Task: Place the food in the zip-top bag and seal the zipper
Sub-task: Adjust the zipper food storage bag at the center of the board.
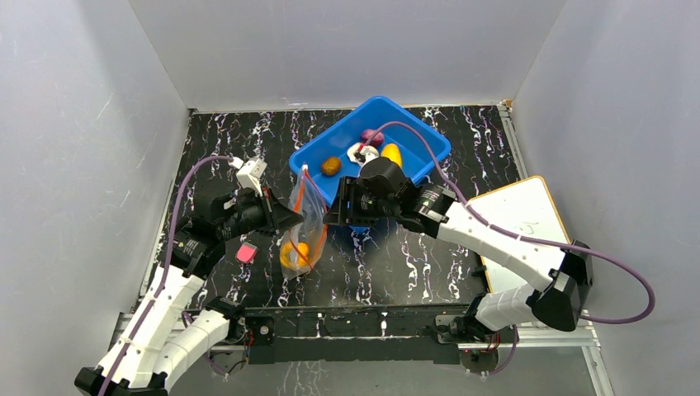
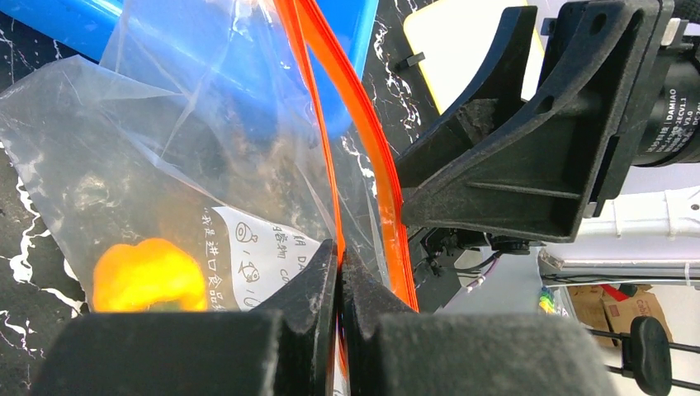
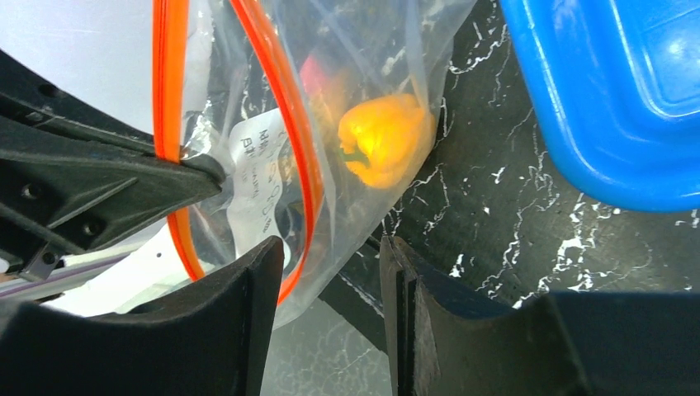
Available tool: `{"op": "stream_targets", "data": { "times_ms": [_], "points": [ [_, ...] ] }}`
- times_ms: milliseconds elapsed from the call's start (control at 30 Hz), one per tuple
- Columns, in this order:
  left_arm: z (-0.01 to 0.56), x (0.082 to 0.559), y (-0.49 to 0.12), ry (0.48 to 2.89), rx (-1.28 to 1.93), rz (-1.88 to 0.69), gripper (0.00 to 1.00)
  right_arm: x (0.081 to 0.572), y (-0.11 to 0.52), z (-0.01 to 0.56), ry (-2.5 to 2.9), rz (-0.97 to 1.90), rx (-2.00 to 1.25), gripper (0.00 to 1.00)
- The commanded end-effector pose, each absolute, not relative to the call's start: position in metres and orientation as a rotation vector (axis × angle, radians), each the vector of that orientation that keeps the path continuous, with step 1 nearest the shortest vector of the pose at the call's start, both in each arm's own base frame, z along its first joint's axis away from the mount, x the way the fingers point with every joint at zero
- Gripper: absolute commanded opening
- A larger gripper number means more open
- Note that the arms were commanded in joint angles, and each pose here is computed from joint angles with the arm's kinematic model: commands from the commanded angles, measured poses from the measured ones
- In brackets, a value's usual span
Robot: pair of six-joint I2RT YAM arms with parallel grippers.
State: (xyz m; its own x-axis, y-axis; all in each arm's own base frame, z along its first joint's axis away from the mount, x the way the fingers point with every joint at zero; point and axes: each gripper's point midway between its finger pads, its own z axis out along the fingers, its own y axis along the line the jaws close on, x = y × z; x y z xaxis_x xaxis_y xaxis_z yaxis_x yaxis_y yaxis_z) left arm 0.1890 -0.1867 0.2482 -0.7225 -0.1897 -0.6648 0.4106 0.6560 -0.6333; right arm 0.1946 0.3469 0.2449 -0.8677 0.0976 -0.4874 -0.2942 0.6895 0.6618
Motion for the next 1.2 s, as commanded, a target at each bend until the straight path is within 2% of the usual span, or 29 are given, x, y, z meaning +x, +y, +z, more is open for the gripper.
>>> {"op": "stream_targets", "data": {
  "times_ms": [0,133,200,333,367,467,533,600,700,800,833,900,967,1067,1167],
  "points": [
    [0.264,0.187,-0.188,2.104,0.188,-1.068,0.00,0.209,0.356,0.266,2.325,1.048,-0.194,0.45],
    [0.265,0.189,-0.189,2.106,0.192,-1.068,0.00,0.217,0.360,0.260,2.325,1.008,-0.209,0.40],
    [0.266,0.190,-0.189,2.107,0.193,-1.067,0.00,0.222,0.363,0.258,2.318,0.990,-0.216,0.31],
    [0.267,0.191,-0.185,2.120,0.198,-1.025,0.00,0.233,0.360,0.260,2.303,0.920,-0.208,0.03],
    [0.267,0.193,-0.178,2.132,0.190,-0.971,0.00,0.239,0.354,0.261,2.291,0.870,-0.186,0.00],
    [0.270,0.205,-0.141,2.169,0.055,-0.698,0.00,0.246,0.336,0.266,2.260,0.781,-0.133,0.00],
    [0.276,0.214,-0.107,2.184,-0.109,-0.491,0.00,0.245,0.335,0.267,2.234,0.826,-0.088,0.00],
    [0.294,0.220,-0.090,2.138,-0.145,-0.390,0.00,0.237,0.342,0.259,2.251,0.900,-0.086,0.00],
    [0.309,0.229,-0.093,2.082,-0.116,-0.397,0.00,0.225,0.360,0.243,2.320,0.998,-0.114,0.00],
    [0.302,0.224,-0.136,2.059,0.094,-0.635,0.00,0.224,0.369,0.244,2.303,1.055,-0.131,0.00],
    [0.293,0.220,-0.144,2.075,0.126,-0.682,0.00,0.224,0.370,0.246,2.295,1.058,-0.135,0.01],
    [0.275,0.216,-0.146,2.119,0.127,-0.695,0.00,0.223,0.373,0.250,2.280,1.077,-0.165,0.09],
    [0.260,0.214,-0.143,2.140,0.112,-0.679,0.00,0.216,0.380,0.257,2.274,1.138,-0.234,0.28],
    [0.252,0.210,-0.149,2.109,0.128,-0.730,0.00,0.221,0.380,0.279,2.202,1.119,-0.346,0.51],
    [0.251,0.207,-0.147,2.103,0.143,-0.729,0.00,0.240,0.371,0.294,2.151,1.086,-0.375,0.65]
  ]
}}
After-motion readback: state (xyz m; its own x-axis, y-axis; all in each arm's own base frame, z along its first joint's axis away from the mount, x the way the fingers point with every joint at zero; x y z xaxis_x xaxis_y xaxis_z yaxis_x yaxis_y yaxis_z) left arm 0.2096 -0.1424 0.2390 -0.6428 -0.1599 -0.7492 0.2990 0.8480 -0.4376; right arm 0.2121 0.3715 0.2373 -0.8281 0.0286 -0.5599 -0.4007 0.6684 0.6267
